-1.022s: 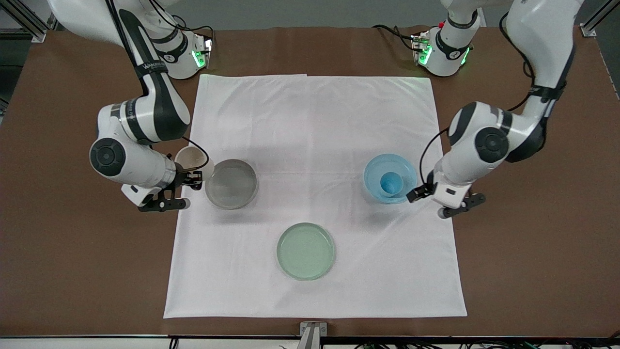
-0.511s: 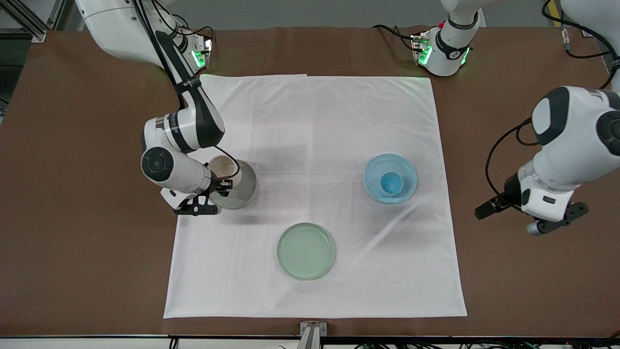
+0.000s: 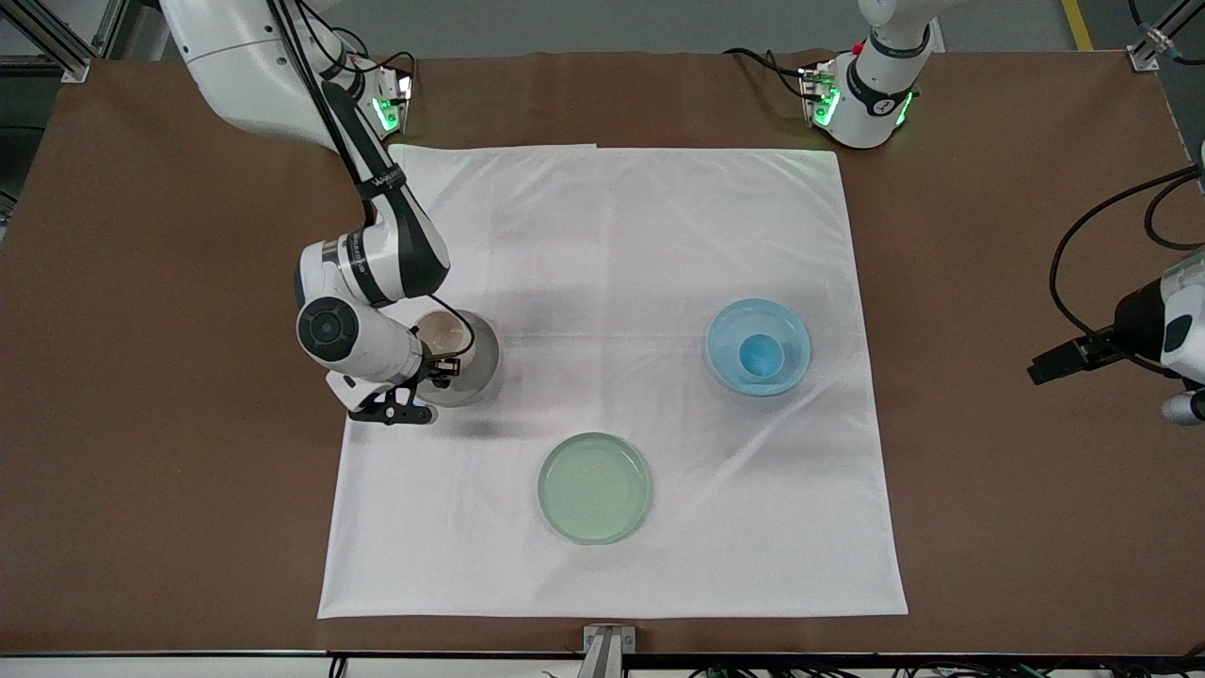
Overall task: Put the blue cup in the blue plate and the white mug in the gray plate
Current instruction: 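Release the cup and withdraw the left gripper while the right gripper lowers the mug, then open the right gripper over the gray plate and withdraw it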
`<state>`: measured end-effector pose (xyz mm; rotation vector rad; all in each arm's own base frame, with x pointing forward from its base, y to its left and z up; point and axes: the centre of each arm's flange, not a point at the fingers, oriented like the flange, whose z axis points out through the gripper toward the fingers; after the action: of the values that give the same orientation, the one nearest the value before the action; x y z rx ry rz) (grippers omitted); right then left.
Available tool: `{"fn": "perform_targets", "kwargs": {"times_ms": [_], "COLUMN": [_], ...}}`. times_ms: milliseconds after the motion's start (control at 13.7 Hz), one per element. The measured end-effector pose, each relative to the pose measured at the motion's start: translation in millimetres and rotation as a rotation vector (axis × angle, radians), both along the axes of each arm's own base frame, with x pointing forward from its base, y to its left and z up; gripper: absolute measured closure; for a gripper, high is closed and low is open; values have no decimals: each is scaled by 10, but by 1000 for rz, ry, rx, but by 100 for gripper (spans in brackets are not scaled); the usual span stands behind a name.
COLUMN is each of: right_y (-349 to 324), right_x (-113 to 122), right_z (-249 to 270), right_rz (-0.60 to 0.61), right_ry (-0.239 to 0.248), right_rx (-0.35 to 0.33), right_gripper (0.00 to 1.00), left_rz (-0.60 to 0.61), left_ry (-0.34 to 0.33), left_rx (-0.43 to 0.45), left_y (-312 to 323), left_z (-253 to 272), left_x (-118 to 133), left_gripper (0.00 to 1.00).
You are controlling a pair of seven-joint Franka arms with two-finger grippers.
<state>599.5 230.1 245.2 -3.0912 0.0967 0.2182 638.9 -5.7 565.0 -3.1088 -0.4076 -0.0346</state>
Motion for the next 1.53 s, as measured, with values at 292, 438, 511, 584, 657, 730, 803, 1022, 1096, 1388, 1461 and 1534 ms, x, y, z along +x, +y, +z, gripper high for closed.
{"fn": "perform_targets", "kwargs": {"times_ms": [292,438,511,584,657,730,803,1022,1096,1388,1461,1534], "right_y": [-12,-17,-23,-35,-45,-59,-90,-456,-685,-1628,-1792,-1951], "right_x": [22,33,46,66,73,67,44,-123,-209,-659,-760,-836], "right_z": [-22,-10,3,33,96,217,417,1350,1704,2794,2951,3057], "right_rz": [-2,-4,-5,-7,-7,-6,-5,-33,-55,-118,-112,-105], "right_ry": [0,-3,-6,-6,7,32,63,153,173,192,186,179], "right_rx": [-2,-2,-2,-2,-3,-6,-8,-8,-1,-15,-15,-8], "right_gripper": [81,66,54,45,34,25,14,0,0,0,0,0], "left_rz": [-109,-163,-181,-191,-198,-202,-203,-201,-202,-214,-214,-209], "left_ry": [8,42,50,45,38,40,54,76,80,68,59,54], "left_rx": [38,48,45,34,26,25,20,-2,-1,8,9,8], "left_y": [152,237,240,234,205,163,126,89,72,-17,-36,-58], "left_z": [448,589,646,727,817,880,900,817,791,754,750,740], "left_x": [-303,-463,-522,-583,-652,-727,-808,-1020,-1086,-1239,-1236,-1229], "left_gripper": [0,0,0,0,0,0,0,0,0,0,0,0]}}
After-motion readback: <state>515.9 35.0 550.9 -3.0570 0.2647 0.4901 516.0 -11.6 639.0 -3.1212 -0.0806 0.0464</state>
